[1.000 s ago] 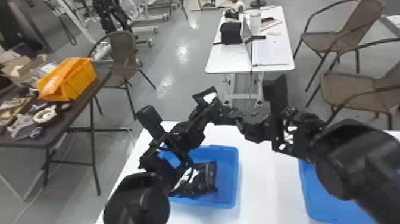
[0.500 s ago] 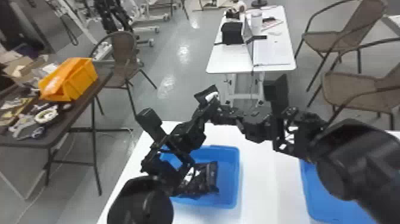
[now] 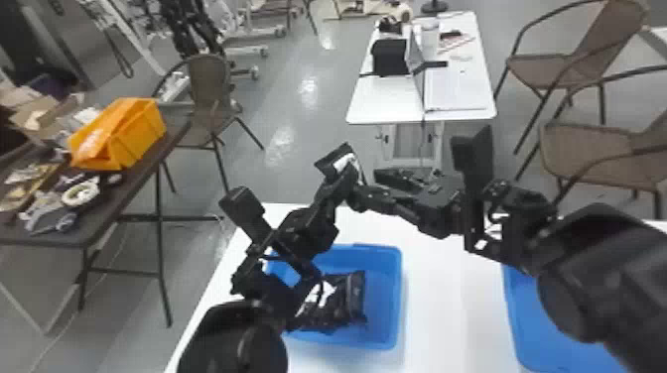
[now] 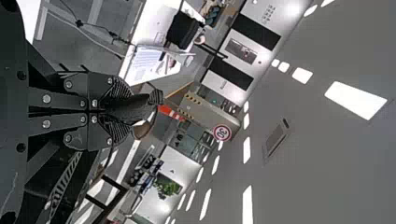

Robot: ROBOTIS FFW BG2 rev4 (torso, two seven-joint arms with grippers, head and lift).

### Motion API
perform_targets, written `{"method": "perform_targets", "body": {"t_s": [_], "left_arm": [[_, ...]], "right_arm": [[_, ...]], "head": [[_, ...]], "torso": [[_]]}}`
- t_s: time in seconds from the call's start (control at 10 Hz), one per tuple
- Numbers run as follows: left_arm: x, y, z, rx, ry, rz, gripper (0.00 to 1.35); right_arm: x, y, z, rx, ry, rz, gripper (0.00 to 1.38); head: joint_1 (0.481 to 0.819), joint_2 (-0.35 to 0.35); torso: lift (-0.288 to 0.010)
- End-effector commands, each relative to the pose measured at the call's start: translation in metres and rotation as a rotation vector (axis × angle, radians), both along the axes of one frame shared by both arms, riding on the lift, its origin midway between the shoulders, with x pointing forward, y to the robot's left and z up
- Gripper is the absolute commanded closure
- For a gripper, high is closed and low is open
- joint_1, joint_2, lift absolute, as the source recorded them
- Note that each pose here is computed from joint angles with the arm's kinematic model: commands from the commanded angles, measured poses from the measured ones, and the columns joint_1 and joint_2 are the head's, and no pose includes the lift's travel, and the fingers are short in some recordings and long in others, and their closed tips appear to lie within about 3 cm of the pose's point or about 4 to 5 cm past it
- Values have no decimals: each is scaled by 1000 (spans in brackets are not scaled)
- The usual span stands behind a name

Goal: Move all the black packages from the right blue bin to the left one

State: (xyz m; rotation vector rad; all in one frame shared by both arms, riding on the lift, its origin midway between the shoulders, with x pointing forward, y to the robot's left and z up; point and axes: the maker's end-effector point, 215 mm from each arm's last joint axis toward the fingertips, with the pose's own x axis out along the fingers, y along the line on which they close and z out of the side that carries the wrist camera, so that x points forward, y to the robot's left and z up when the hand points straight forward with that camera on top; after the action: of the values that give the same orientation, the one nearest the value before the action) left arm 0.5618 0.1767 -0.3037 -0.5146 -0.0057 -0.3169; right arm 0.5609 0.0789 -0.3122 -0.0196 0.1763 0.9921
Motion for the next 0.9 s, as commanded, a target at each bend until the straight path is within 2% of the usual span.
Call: {"method": "perform_targets", "body": {"t_s": [0.0, 0.2, 0.3, 0.5, 0.7, 0.8], "left_arm": [[-2, 12, 1, 21, -8, 29, 1219], [-8, 36, -9, 79, -2, 81, 1219], [-15, 52, -22, 139, 16, 114, 1219], [-35, 79, -69, 297, 109, 148, 1219], [-57, 99, -118, 475, 197, 160, 1219], [-63, 98, -140, 491, 222, 151, 1219]], "right_arm": [[7, -43, 10, -67, -119, -101, 33], [4, -129, 5, -95, -144, -312, 233], [-3, -173, -6, -114, -129, -429, 277], [-26, -233, -35, -127, -69, -603, 288], [-35, -252, -45, -142, -50, -654, 289], [-37, -256, -49, -141, -40, -662, 288]], "head": [[662, 248], [657, 207], [659, 193], [695, 130], [695, 107], [695, 107]], "torso": [[0], [0], [0], [0], [0], [0]]}}
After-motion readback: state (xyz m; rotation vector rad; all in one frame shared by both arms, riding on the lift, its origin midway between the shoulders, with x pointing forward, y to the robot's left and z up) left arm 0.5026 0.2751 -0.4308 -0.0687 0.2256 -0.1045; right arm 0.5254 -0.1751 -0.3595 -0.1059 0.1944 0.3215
